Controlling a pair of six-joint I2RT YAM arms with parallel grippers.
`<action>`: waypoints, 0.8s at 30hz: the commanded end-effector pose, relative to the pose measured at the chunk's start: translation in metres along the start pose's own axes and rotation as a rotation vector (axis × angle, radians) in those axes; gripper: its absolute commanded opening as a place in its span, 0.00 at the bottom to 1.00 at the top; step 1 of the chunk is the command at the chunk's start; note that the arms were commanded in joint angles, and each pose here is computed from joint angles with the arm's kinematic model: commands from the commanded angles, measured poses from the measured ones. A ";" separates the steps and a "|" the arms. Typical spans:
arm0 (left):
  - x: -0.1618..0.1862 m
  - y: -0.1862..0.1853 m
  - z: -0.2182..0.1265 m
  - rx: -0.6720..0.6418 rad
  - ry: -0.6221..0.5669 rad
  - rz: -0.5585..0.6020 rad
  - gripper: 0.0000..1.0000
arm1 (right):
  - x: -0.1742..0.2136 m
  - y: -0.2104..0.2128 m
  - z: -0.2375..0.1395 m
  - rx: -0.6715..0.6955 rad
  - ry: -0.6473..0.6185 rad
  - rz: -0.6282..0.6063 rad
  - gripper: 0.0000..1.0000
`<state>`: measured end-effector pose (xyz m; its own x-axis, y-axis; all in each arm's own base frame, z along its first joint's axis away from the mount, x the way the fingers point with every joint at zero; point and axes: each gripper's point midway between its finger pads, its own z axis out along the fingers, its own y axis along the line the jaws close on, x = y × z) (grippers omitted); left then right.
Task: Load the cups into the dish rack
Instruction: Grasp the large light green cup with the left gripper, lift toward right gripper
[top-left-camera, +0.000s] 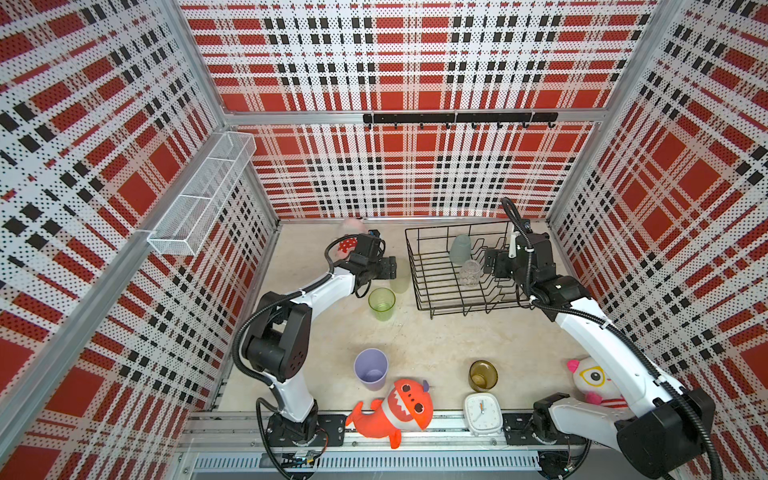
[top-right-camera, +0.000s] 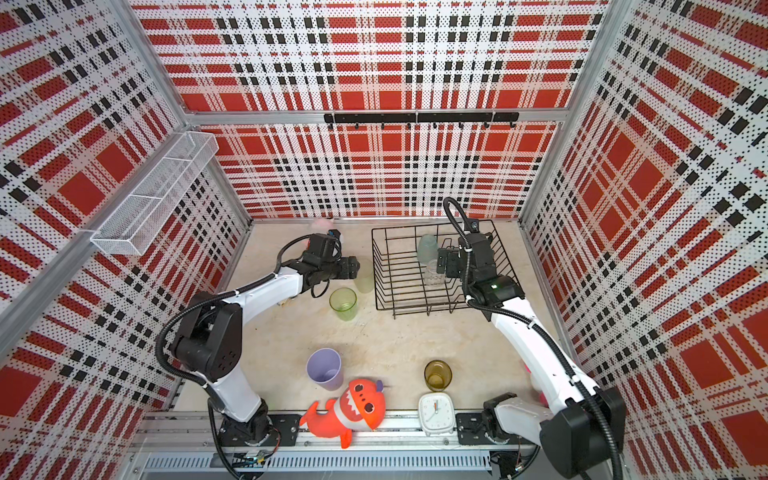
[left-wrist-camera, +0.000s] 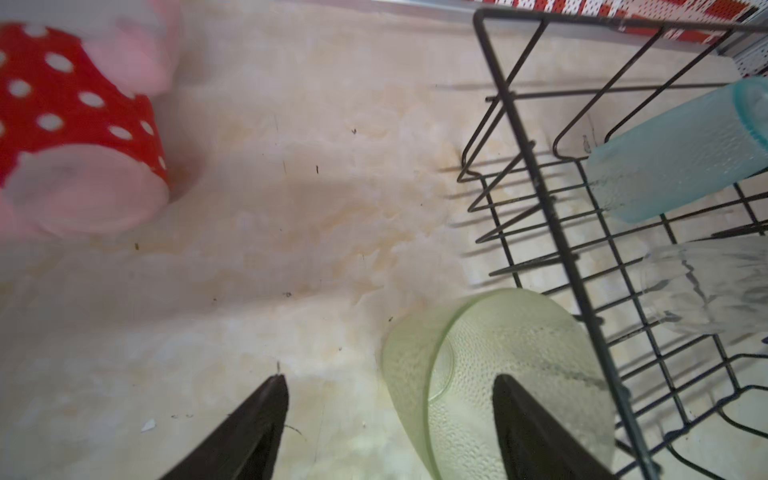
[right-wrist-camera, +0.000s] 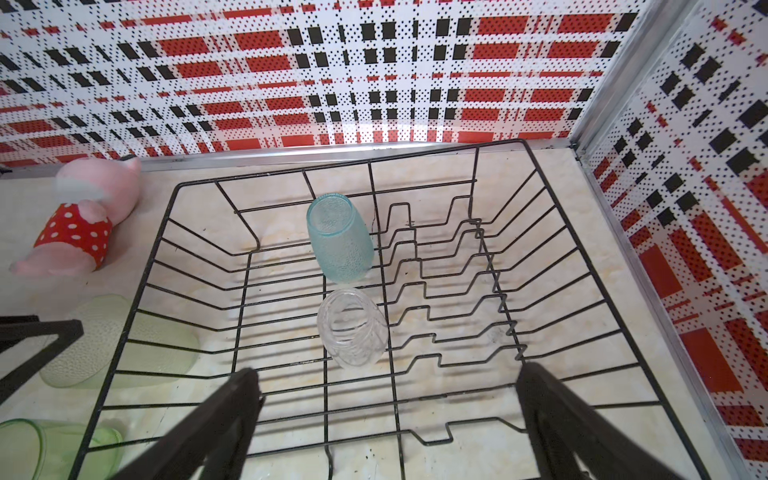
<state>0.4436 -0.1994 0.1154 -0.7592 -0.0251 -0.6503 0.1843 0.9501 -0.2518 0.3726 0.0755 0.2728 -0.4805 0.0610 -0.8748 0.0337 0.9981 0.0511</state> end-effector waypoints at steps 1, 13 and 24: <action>0.008 -0.007 0.009 0.030 0.061 0.008 0.75 | -0.003 -0.012 -0.009 0.047 -0.040 0.027 1.00; 0.007 0.012 0.014 0.013 0.088 -0.032 0.24 | 0.001 -0.009 -0.013 0.012 -0.045 0.047 1.00; -0.012 0.015 -0.008 0.055 0.026 -0.063 0.00 | -0.006 -0.012 -0.021 0.009 -0.105 0.120 1.00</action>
<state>0.4491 -0.1800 0.0956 -0.8210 -0.0556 -0.5682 0.1350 0.9481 -0.2878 0.3588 0.0671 0.2701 -0.4455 0.1302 -0.8858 0.0772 0.9913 0.1069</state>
